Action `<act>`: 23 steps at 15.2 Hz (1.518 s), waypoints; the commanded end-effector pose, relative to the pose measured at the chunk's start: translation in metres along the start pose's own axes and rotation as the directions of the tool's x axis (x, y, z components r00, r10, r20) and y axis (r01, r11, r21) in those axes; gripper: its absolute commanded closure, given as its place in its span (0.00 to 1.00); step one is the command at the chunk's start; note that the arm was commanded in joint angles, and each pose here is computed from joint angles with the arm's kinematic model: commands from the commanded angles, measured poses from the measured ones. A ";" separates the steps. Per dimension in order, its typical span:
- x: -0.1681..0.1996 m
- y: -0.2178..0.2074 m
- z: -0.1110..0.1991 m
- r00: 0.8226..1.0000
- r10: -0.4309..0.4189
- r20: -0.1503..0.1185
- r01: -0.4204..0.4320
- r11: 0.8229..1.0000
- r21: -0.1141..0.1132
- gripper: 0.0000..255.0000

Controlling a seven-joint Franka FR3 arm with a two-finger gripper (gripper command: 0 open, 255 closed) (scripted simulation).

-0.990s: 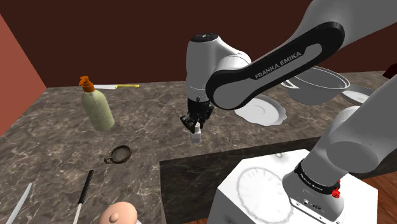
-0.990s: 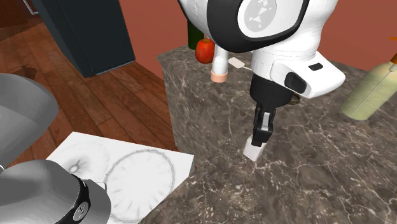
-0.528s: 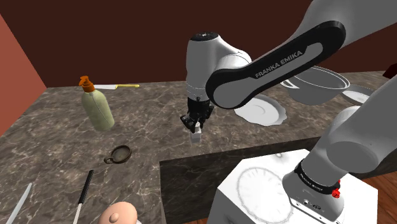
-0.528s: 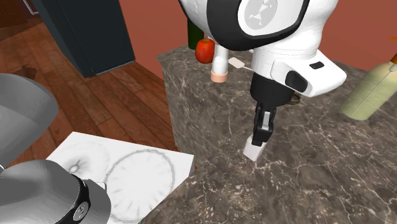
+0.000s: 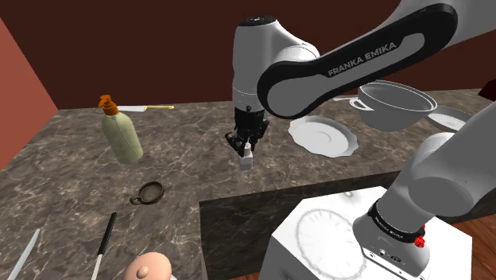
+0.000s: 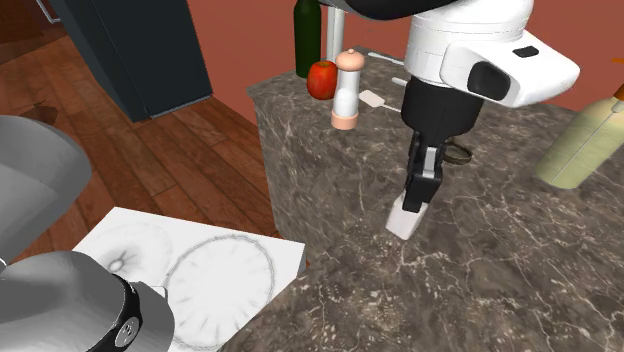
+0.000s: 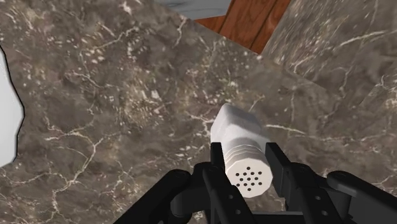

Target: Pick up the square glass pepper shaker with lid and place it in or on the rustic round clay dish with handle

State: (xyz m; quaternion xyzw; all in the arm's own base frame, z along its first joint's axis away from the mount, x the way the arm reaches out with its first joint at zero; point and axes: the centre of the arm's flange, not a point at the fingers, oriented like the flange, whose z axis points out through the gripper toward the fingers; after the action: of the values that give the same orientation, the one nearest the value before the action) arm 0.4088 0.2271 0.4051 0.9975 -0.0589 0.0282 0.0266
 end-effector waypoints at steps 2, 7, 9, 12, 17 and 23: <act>0.001 0.001 -0.015 1.000 0.000 0.001 0.000 1.000 0.000 1.00; 0.002 0.002 -0.041 1.000 0.000 0.001 0.000 1.000 0.000 1.00; 0.003 0.003 -0.051 1.000 0.000 0.001 0.000 1.000 0.000 1.00; 0.004 0.003 -0.067 1.000 0.000 0.001 0.000 1.000 0.000 1.00; 0.014 -0.021 -0.082 1.000 0.000 0.001 0.000 1.000 0.000 1.00; 0.040 -0.094 -0.094 1.000 0.000 0.001 0.000 1.000 0.000 1.00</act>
State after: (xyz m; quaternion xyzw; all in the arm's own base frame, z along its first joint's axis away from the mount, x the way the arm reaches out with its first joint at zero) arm 0.4493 0.3063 0.4966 0.9976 -0.0579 0.0279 0.0272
